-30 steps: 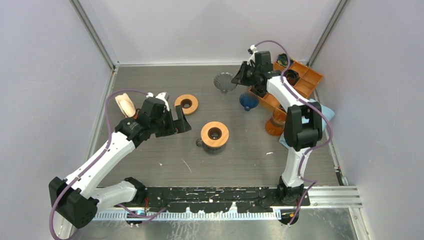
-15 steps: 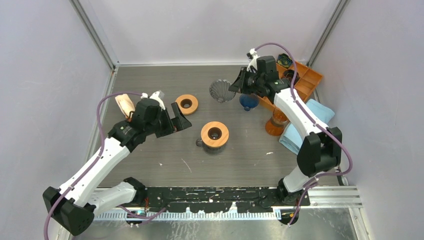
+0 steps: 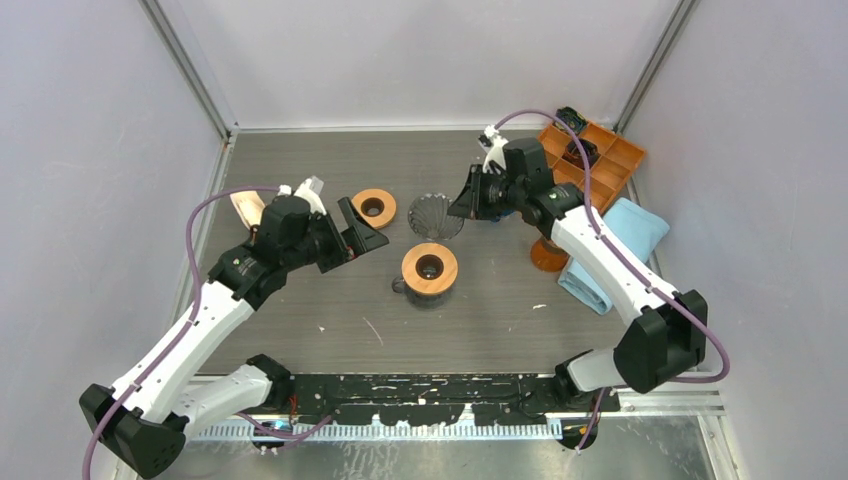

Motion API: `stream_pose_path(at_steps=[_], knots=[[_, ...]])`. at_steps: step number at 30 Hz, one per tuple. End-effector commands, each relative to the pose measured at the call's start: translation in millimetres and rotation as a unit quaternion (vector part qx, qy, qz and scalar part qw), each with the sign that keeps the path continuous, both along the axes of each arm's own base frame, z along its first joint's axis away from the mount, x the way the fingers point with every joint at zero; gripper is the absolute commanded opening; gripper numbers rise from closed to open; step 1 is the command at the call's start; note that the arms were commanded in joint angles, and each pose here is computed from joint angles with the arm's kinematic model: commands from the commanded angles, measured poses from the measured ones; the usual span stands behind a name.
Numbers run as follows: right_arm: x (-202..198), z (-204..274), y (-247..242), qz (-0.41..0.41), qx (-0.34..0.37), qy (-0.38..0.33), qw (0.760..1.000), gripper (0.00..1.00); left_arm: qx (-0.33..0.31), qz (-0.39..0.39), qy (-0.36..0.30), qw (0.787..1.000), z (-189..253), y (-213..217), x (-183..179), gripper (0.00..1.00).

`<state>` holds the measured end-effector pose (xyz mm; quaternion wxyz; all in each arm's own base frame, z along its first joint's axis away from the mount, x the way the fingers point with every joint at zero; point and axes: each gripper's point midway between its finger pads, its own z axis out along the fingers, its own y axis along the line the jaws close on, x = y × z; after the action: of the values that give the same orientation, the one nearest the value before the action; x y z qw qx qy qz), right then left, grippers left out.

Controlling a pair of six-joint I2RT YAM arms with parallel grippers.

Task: Place the coffee filter in the dripper

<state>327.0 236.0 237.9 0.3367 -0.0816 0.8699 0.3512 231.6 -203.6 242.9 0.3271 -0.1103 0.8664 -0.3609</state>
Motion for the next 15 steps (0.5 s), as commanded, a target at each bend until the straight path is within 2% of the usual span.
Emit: stream_pose_path(at_steps=[1,8,15], knots=[[-21.3,21.6,12.1,0.019,0.026,-0.028,0.999,0.01,-0.063,-0.016,-0.044,0.997,43.3,-12.9,2.0,0.98],[-41.5,1.2,27.0,0.037,0.024,-0.020,0.999,0.01,-0.088,-0.037,-0.035,0.995,45.1,-24.5,1.5,0.93],[-44.9,-14.9,26.0,0.033,0.012,-0.022,0.999,0.01,-0.097,-0.059,-0.008,0.994,34.6,-36.3,1.1,0.88]])
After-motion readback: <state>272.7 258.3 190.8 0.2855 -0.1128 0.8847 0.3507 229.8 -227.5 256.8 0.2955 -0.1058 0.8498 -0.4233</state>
